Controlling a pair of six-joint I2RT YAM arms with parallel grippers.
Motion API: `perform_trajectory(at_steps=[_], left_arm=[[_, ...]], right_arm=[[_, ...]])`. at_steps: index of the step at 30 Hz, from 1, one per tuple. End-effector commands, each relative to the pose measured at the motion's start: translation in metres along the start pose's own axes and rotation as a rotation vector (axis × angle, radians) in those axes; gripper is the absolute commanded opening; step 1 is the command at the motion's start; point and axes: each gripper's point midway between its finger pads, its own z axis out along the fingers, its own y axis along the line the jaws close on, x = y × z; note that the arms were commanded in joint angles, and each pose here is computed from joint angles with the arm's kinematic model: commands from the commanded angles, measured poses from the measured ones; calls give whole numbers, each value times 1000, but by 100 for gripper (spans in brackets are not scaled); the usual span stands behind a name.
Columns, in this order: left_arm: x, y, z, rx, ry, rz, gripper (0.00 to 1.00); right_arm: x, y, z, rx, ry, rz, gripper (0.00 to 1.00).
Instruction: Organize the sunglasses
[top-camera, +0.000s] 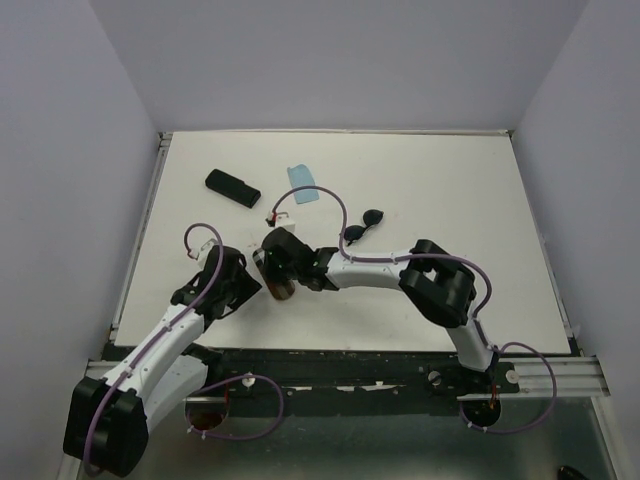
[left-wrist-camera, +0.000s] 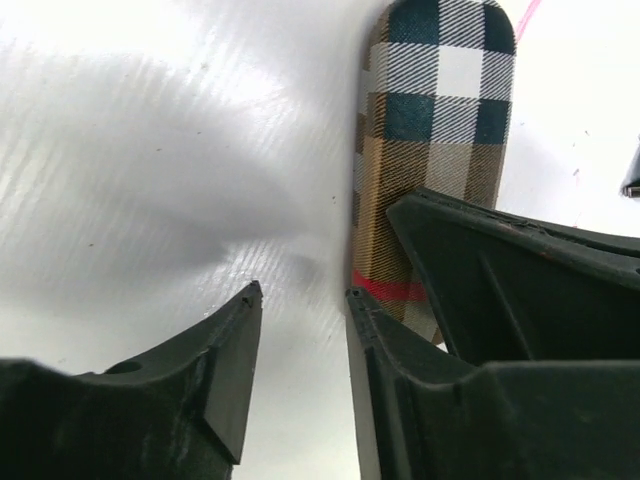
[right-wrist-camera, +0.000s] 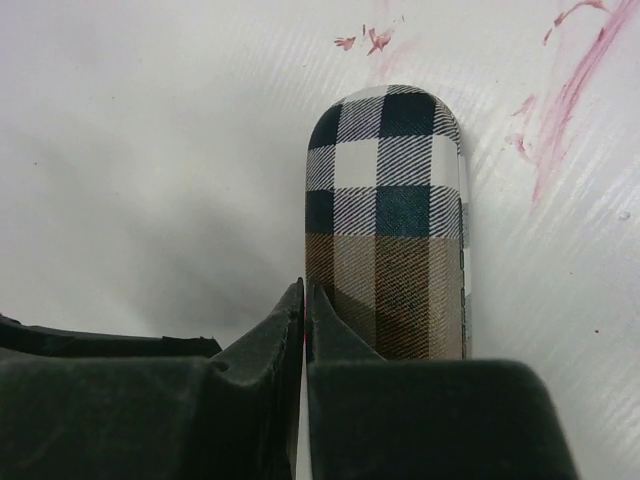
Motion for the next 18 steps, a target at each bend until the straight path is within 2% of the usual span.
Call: perform_trajectory(at_steps=[1, 6, 10, 11, 14, 15, 18], left_arm=[[-3, 13, -9, -60, -19, -48, 50], [-6, 8, -11, -24, -29, -57, 54], [-12, 0, -16, 8, -44, -44, 64], [-16, -4, -19, 21, -54, -38, 69], [-29, -18, -32, 75, -96, -18, 95], [-33, -23, -36, 92, -113, -11, 99], [-47, -36, -54, 146, -166, 4, 99]], right_arm=[[89, -76, 10, 221, 243, -79, 11], [83, -71, 8, 203, 231, -86, 12], [46, -50, -6, 158, 152, -108, 19], [32, -43, -11, 142, 119, -113, 23], [-13, -20, -33, 91, 9, -128, 41], [-29, -15, -43, 79, -31, -134, 50], [-69, -10, -67, 71, -138, -122, 71]])
